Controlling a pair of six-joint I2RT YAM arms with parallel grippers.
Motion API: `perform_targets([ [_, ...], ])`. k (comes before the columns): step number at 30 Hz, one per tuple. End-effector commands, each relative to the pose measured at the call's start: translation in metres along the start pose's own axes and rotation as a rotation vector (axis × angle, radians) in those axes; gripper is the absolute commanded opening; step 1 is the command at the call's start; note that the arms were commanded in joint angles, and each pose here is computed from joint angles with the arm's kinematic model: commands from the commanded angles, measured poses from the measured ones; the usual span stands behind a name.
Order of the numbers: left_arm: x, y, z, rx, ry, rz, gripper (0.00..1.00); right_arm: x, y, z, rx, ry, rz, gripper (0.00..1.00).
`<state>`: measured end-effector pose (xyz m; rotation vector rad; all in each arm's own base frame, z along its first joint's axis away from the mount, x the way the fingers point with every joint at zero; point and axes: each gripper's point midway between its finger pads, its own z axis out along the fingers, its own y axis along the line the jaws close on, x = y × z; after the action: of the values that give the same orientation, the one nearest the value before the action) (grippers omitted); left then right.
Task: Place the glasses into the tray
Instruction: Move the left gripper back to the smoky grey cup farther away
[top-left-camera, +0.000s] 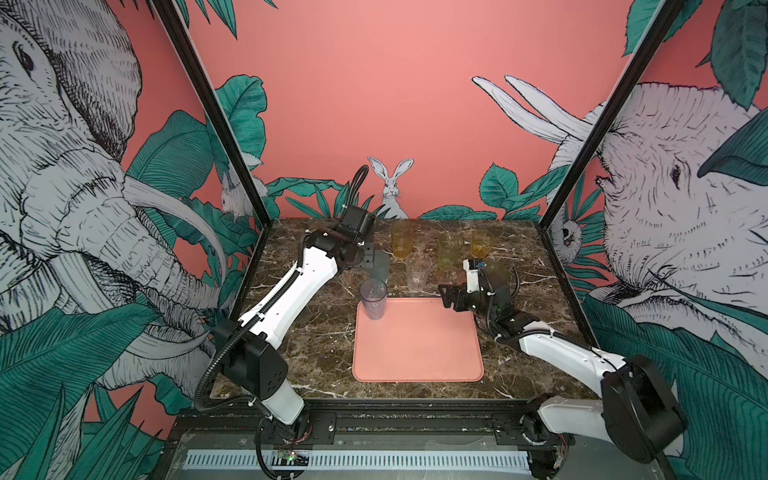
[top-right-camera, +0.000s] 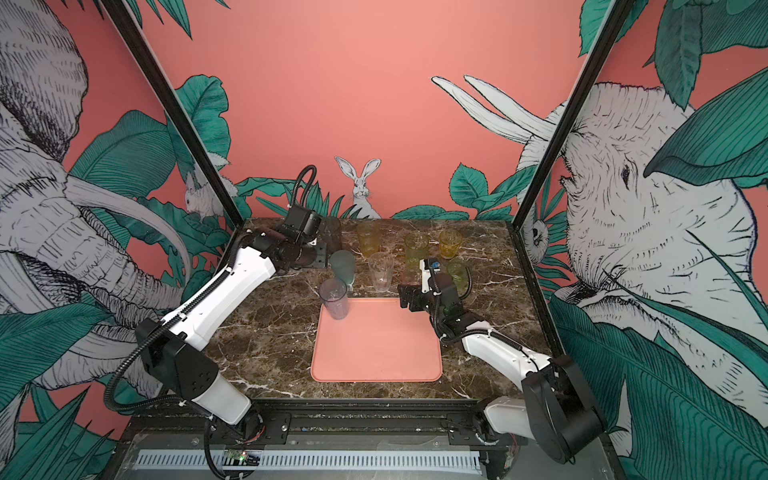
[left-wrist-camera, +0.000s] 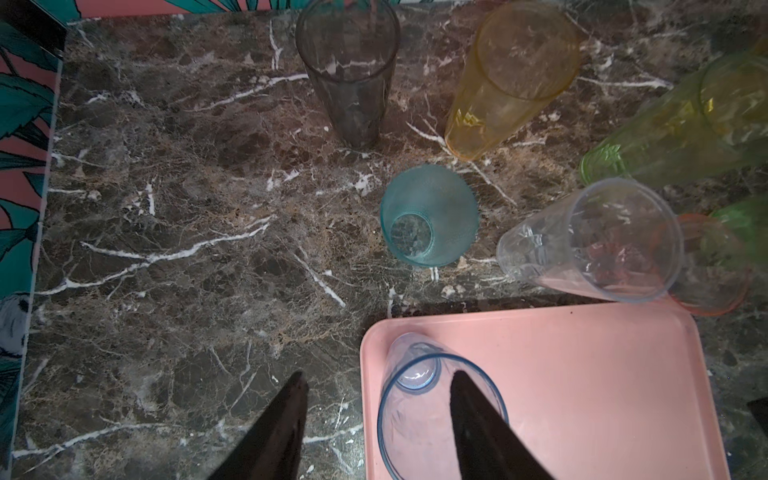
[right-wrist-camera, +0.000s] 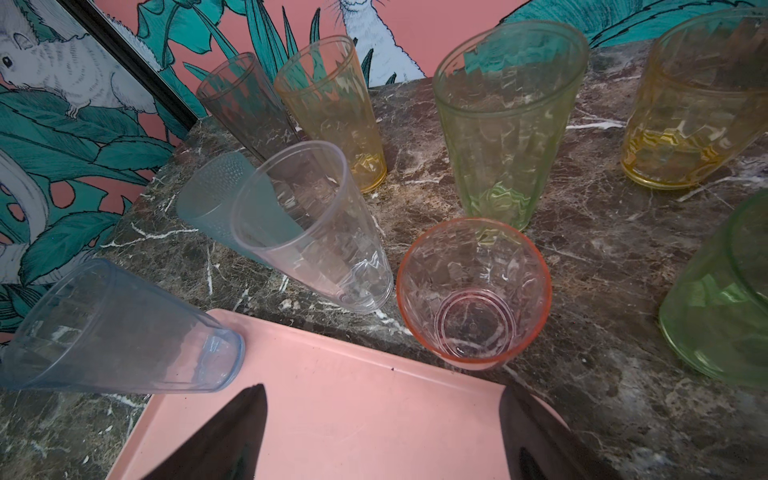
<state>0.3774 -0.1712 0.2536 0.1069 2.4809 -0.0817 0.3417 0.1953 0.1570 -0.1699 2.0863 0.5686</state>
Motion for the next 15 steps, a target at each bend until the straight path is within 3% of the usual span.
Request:
perform_targets([
  [1, -0.019, 0.009, -0.009, -0.013, -0.055, -0.028, 0.59, -0.018, 0.007, -0.006, -0.024, -0.067, -0.016, 0.89],
  [15, -0.06, 0.041, 0.008, 0.024, -0.128, -0.182, 0.62, -0.017, 0.006, -0.005, -0.02, -0.069, -0.023, 0.89],
])
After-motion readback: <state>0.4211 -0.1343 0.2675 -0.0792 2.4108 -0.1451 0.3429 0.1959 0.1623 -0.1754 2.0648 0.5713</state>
